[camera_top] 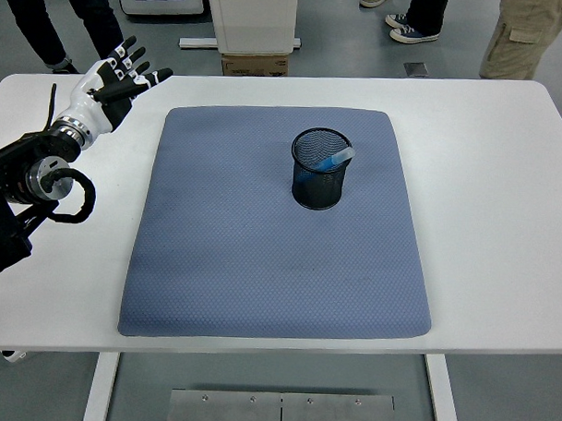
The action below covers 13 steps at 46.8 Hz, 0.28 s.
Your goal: Left hand places marker in pen holder
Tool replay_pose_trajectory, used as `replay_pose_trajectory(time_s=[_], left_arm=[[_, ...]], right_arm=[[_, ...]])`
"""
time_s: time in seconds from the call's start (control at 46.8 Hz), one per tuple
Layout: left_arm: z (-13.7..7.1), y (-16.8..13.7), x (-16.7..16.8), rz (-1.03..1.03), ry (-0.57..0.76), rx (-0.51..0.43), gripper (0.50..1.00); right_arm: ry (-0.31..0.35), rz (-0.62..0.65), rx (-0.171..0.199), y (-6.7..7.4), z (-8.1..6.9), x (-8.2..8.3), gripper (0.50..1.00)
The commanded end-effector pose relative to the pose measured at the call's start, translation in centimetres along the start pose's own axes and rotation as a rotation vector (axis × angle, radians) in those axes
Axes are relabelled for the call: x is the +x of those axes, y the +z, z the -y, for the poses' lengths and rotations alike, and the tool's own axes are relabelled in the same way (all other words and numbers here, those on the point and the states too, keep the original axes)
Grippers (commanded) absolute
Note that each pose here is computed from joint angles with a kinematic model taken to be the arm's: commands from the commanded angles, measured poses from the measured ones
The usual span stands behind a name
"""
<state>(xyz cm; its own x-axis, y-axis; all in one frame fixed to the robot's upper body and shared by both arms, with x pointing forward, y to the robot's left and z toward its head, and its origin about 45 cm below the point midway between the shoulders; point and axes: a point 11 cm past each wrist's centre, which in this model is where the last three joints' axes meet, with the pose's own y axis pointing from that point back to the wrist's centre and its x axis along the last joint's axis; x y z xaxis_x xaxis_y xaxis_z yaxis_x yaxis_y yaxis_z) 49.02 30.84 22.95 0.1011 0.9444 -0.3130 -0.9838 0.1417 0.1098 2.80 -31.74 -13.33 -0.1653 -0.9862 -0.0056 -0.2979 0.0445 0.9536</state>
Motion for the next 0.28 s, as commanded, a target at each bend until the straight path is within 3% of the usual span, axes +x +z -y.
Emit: replay_pose_trajectory(time_s=[0.0,0.256], left_arm=[[-0.3,0.3,0.9,0.002,0.017,-0.004,1.000],[-0.6,1.1,2.1,0.018,0.036,-0.015,1.000]], right_arm=[[0.000,0.000,-0.001,0.0,0.0,0.0,1.000],[-0.016,0.005,-0.001,0.0,0.0,-0.4,1.000]])
